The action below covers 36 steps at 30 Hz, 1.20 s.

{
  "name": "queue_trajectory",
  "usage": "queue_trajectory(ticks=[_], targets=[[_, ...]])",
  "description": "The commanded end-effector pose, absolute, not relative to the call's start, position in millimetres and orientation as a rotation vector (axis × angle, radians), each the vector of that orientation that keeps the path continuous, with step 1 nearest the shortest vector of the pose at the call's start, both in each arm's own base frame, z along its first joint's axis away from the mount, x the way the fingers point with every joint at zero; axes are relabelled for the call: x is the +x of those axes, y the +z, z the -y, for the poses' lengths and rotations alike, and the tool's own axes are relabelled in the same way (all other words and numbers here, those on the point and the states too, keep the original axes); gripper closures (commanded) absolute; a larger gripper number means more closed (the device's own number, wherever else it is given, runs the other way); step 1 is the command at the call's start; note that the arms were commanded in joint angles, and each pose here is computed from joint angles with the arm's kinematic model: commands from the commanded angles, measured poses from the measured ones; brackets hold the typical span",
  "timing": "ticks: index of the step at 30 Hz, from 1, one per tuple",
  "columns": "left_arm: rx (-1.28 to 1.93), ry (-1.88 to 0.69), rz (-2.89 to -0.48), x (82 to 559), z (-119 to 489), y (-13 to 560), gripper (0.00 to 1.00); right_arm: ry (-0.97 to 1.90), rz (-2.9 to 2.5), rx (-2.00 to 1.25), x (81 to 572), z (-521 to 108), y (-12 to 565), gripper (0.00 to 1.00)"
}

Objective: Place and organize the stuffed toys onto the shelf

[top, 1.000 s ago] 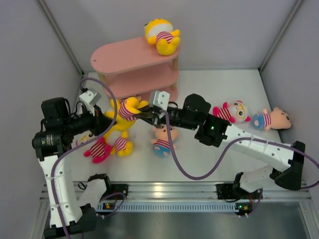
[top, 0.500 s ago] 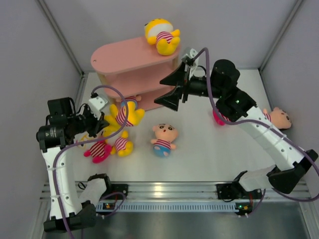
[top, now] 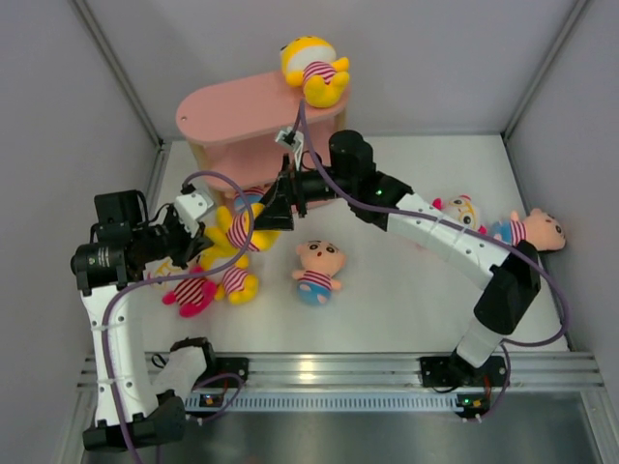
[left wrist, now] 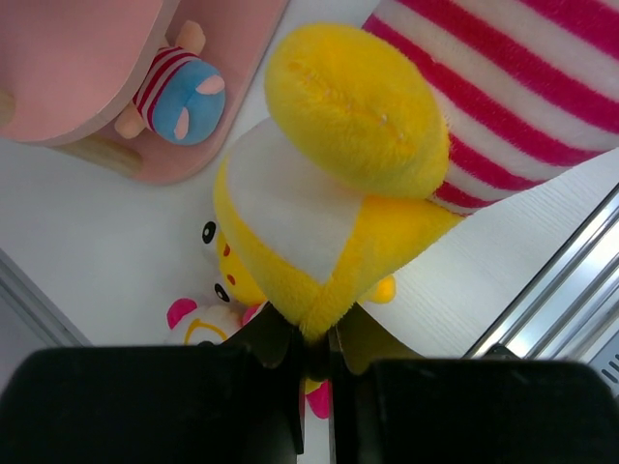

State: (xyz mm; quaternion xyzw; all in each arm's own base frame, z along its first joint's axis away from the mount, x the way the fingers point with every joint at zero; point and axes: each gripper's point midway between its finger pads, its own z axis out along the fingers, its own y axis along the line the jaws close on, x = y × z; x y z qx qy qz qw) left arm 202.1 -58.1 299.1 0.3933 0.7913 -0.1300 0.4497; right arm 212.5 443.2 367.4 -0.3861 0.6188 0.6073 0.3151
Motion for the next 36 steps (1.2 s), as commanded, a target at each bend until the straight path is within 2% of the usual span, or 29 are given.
queue_trajectory(ticks=[1,3,6,7,8,9,10,12,13,15,16,17,19,20,24,25,29,32,36], targets=[[1.001,-0.348,-1.908,200,66,308,1.00,1.626,-1.479,-1.032,203,-447,410,0.07],[1.003,-0.352,-1.912,201,66,307,1.00,1.659,-1.495,-1.050,200,-450,403,0.10],[1.007,-0.355,-1.917,201,66,305,1.00,1.676,-1.507,-1.068,193,-457,396,0.21],[1.004,-0.359,-1.919,202,66,305,1.00,1.688,-1.506,-1.085,186,-461,394,0.29],[1.003,-0.359,-1.918,202,66,305,1.00,1.692,-1.496,-1.098,183,-463,395,0.50],[0.996,-0.359,-1.917,202,66,307,1.00,1.701,-1.497,-1.115,180,-465,392,0.60],[0.988,-0.352,-1.922,202,65,308,1.00,1.709,-1.484,-1.131,175,-467,394,0.81],[0.957,-0.342,-1.935,202,64,313,0.97,1.700,-1.459,-1.142,173,-465,400,0.97],[0.937,-0.329,-1.944,202,62,316,0.91,1.682,-1.436,-1.140,174,-463,406,1.00],[0.825,-0.262,-2.011,205,49,323,0.71,1.585,-1.398,-1.147,177,-454,418,1.00],[0.775,-0.234,-2.034,206,44,327,0.50,1.538,-1.384,-1.149,179,-450,424,1.00],[0.706,-0.147,-2.081,207,29,328,0.39,1.457,-1.334,-1.174,181,-445,434,1.00],[0.604,-0.079,-2.110,205,18,335,0.21,1.324,-1.243,-1.133,188,-430,472,1.00],[0.573,-0.046,-2.123,203,12,334,0.17,1.270,-1.207,-1.122,191,-425,484,1.00],[0.397,0.124,-2.194,197,-18,332,0.07,0.924,-1.032,-1.067,224,-403,535,1.00],[0.383,0.145,-2.194,197,-21,333,0.02,0.860,-0.990,-1.037,230,-398,552,1.00],[0.342,0.209,-2.194,194,-31,338,0.02,0.549,-0.868,-0.950,272,-388,580,1.00],[0.361,0.180,-2.191,195,-26,337,0.01,0.383,-0.816,-0.941,303,-398,579,1.00],[0.384,0.143,-2.190,195,-20,334,0.01,0.233,-0.856,-0.999,351,-432,540,1.00]])
